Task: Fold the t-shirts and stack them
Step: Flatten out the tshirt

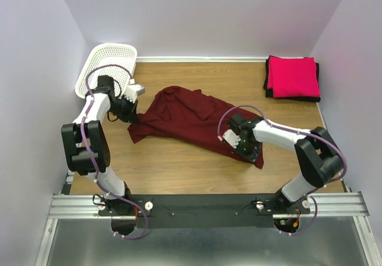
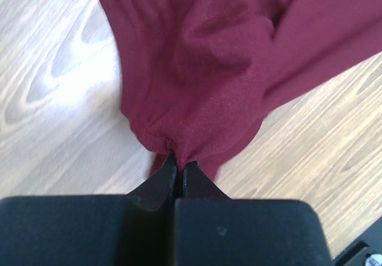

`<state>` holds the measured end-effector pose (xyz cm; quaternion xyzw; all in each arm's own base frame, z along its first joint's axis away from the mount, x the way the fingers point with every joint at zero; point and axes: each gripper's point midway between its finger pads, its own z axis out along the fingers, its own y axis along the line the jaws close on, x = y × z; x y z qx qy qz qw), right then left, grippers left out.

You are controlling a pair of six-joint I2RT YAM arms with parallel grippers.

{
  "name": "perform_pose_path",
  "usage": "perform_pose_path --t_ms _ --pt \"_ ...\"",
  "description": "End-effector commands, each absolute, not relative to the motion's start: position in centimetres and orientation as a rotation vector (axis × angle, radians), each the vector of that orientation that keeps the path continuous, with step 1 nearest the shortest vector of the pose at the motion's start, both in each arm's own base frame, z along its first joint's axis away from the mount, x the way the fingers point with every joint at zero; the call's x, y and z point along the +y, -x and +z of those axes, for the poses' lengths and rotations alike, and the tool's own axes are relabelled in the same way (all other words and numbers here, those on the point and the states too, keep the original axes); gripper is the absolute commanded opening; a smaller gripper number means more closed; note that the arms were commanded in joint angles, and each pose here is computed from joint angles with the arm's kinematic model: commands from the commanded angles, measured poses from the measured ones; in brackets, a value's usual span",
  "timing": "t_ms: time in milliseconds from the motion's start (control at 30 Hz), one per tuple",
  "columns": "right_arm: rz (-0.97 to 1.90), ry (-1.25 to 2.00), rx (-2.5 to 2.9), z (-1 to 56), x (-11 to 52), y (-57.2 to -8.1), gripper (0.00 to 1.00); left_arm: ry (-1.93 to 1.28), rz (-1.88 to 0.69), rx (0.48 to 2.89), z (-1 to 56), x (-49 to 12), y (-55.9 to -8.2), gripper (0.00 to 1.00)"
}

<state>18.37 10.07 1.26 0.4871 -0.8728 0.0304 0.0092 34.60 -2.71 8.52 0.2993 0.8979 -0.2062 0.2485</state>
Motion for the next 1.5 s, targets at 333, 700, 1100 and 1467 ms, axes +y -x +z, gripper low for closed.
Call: perform_pose_path --t_ms 333,700,1100,1467 --pt "0.233 -1.524 -2.813 4.7 6.3 -24.4 0.00 -0.877 -0.652 2.307 14.6 -2.3 -39.1 0.00" --pt "0.183 -1.559 -2.871 10.0 5.3 -23.7 0.01 -1.142 -0.408 2.287 16.1 -0.6 -32.3 0.00" --pt "0.078 -1.584 -2.817 7.4 6.9 -25.9 0.01 -0.982 -0.528 2.332 13.9 -1.1 -37.7 0.17" --pt "-0.058 -1.468 -2.851 5.4 9.5 -28.4 0.85 -1.020 -0.393 2.369 14.7 1.0 -37.4 0.75"
